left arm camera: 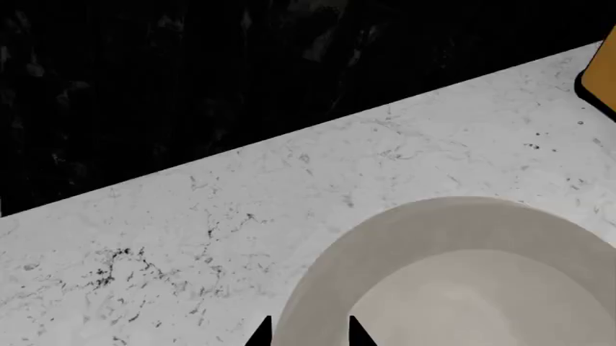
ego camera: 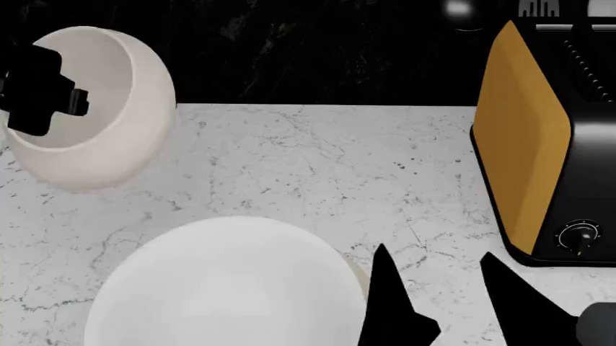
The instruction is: Stack the bowls from largest to smallest.
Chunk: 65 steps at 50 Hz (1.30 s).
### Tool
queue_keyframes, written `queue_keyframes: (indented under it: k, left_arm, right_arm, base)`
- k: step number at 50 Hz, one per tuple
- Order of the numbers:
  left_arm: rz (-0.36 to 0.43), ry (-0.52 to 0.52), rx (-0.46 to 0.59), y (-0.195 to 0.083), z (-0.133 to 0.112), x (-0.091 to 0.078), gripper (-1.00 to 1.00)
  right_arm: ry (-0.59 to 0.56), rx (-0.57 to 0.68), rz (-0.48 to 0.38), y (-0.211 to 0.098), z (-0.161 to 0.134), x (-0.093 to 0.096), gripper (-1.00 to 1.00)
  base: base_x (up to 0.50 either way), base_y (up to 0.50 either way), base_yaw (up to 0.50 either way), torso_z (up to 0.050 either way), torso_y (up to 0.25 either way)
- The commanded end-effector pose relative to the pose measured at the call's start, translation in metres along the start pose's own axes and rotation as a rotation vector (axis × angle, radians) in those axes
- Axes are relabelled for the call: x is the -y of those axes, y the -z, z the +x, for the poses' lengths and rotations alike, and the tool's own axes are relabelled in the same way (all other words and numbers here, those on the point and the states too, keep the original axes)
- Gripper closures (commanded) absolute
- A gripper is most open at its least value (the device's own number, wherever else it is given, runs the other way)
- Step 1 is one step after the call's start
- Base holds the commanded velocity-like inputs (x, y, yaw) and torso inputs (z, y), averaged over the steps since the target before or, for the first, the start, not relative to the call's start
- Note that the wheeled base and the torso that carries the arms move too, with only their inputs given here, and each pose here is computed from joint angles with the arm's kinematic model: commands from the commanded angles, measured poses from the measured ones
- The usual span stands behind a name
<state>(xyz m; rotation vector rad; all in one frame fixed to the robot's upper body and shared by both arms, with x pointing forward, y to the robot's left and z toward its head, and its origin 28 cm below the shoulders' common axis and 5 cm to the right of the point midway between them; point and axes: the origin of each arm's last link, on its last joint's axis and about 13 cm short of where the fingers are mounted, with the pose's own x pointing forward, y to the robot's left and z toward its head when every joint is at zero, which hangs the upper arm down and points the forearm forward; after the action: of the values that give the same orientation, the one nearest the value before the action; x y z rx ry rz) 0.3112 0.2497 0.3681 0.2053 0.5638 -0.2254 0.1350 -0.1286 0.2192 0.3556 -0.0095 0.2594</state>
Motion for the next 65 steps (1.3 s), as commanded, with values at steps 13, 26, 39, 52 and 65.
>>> queue_keyframes:
  k: [13,26,39,52,65]
  left_arm:
    - [0.349,0.412,-0.059,0.053,-0.042,0.095,1.0]
    - [0.394,0.438,-0.135,0.077,-0.011,0.113,1.0]
    - [0.396,0.429,-0.163,0.069,0.01,0.119,1.0]
    - [0.407,0.445,-0.163,0.064,0.005,0.124,-1.0]
    - [0.433,0.463,-0.13,0.059,-0.012,0.127,-1.0]
  right_arm:
    - [0.063,0.108,-0.185,-0.032,-0.041,0.004,-1.0]
    - [0.079,0.114,-0.162,-0.032,-0.042,0.007,-1.0]
    - [0.058,0.096,-0.147,-0.028,-0.039,0.006,-1.0]
    - [0.056,0.096,-0.136,-0.028,-0.04,0.009,-1.0]
    - [0.043,0.092,-0.122,-0.028,-0.04,0.007,-1.0]
  base:
    - [0.0,0.0,0.0,0.0,0.0]
    - [0.0,0.0,0.0,0.0,0.0]
    - [0.0,0.0,0.0,0.0,0.0]
    - [0.0,0.0,0.0,0.0,0.0]
    - [0.0,0.0,0.0,0.0,0.0]
